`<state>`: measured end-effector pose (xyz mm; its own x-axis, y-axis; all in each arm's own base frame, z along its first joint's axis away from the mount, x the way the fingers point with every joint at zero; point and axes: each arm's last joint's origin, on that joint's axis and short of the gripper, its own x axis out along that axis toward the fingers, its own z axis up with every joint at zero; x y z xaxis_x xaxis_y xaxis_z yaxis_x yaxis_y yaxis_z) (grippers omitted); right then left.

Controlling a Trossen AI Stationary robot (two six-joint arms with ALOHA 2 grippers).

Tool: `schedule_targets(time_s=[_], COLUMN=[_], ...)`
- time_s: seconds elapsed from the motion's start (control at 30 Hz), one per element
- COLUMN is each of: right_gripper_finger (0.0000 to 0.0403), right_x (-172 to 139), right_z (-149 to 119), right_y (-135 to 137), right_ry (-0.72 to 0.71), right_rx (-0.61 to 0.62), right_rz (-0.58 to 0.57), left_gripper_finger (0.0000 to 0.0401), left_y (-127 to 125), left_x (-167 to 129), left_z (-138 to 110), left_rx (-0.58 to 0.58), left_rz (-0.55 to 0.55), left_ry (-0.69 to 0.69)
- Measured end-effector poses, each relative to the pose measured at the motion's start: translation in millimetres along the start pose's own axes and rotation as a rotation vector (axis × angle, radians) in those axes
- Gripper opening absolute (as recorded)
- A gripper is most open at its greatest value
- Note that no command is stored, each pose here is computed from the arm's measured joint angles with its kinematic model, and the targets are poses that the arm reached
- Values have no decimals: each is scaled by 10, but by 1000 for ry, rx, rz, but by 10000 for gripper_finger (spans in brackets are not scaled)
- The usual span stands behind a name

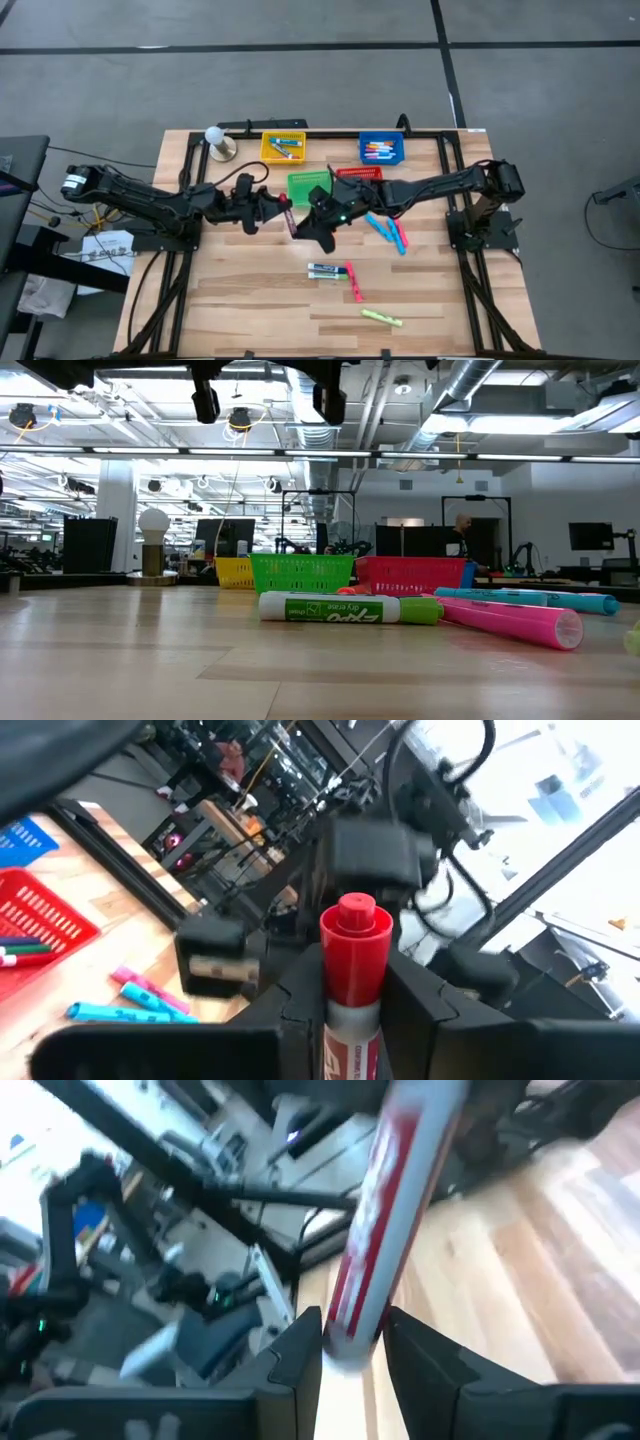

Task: Pick & Place Markers
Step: Put the large red marker pen into the yellow bin

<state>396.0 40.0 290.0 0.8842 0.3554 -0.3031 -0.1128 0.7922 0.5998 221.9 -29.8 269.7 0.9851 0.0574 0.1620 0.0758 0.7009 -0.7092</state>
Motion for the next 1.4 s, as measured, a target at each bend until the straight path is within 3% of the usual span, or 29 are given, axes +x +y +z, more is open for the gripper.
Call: schedule_targets(time_s=[0.17,0.37,0.63,0.83,1.1,1.4], right_gripper_finger=[110,112,111,111,111,111], right_x=[-37,-203,-572,-868,-1354,-1920], right_z=[0,-117,-272,-337,-476,-803], right_y=[-4,-12,115,161,78,36], right_ry=[26,203,423,549,408,70], right_rx=[-31,-58,-236,-332,-372,-339], right_rz=[3,-80,-221,-292,-270,-181], left_gripper_finger=[66,66,66,66,66,66], left_y=[5,71,250,189,207,612], left_x=[-1,13,68,248,610,885], left_z=[12,65,257,496,786,1015], left_rx=[-2,36,88,194,339,456], left_rz=[20,60,152,243,462,689], left_ry=[-23,-48,-79,-12,166,412])
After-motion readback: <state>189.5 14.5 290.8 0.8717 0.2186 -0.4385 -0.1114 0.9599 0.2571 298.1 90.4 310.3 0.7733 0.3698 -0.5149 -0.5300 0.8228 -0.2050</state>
